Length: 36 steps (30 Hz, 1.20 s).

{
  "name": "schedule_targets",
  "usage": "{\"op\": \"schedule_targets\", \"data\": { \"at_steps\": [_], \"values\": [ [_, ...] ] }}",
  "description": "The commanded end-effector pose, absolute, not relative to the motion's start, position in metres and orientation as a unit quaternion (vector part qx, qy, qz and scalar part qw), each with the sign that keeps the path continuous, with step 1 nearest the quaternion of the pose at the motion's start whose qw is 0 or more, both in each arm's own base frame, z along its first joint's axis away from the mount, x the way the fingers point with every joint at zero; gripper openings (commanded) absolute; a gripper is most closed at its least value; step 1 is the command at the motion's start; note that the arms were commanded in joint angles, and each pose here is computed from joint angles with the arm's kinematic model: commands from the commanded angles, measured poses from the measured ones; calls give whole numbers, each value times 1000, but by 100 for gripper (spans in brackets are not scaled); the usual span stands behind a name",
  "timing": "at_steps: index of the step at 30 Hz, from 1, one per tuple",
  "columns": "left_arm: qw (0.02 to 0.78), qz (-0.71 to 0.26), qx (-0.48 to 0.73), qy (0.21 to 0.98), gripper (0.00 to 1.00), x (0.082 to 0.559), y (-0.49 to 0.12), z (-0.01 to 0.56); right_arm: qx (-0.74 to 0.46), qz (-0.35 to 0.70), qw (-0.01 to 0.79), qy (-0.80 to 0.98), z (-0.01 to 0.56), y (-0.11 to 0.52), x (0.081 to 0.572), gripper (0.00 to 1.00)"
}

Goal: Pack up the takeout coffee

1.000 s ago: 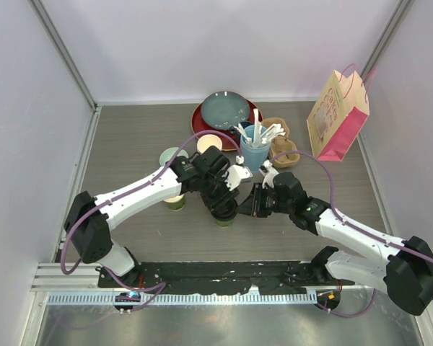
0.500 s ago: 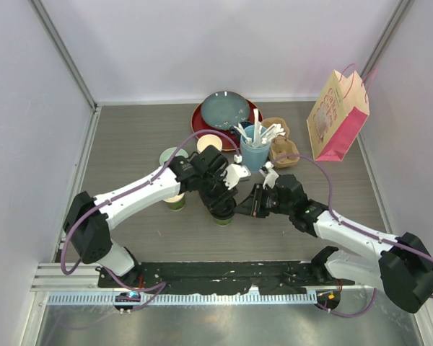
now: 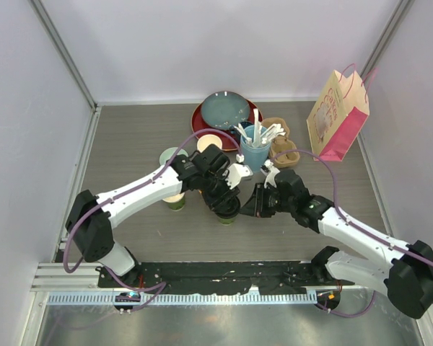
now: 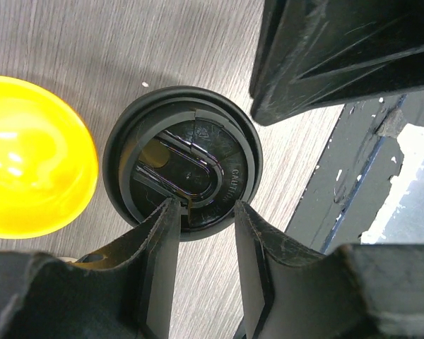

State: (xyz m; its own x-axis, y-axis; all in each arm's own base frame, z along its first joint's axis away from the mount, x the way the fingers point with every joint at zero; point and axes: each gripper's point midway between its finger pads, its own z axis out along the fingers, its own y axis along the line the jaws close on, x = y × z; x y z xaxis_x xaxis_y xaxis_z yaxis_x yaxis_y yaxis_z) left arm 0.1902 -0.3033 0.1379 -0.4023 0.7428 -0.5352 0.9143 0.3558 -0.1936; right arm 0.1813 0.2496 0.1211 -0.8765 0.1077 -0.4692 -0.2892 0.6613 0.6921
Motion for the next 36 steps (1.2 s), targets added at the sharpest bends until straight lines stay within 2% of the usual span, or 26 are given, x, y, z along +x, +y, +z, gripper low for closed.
{"op": "schedule_targets", "data": {
  "at_steps": [1,7,11,16,20,26,31,36],
  "values": [
    [184,-237,519,800,41,195,-303,142,-77,385,264,881,137,240,180,23],
    [198,-250,518,793,47,200,-305,162,-91,375,282,878,150,239,186,28],
    [215,-272,509,788,57,204,-308,192,-118,341,325,874,167,231,200,32],
    [229,-285,502,784,63,206,-305,217,-177,313,368,858,190,233,217,41],
    [258,-266,449,813,66,238,-287,227,-254,308,393,828,202,249,230,46],
    [278,-227,349,866,69,280,-231,221,-298,270,362,841,182,268,238,50],
    [297,-206,306,881,70,295,-196,220,-330,252,343,843,165,281,227,51],
    [303,-208,303,879,70,294,-188,223,-336,248,335,844,156,286,229,44]
  ]
}}
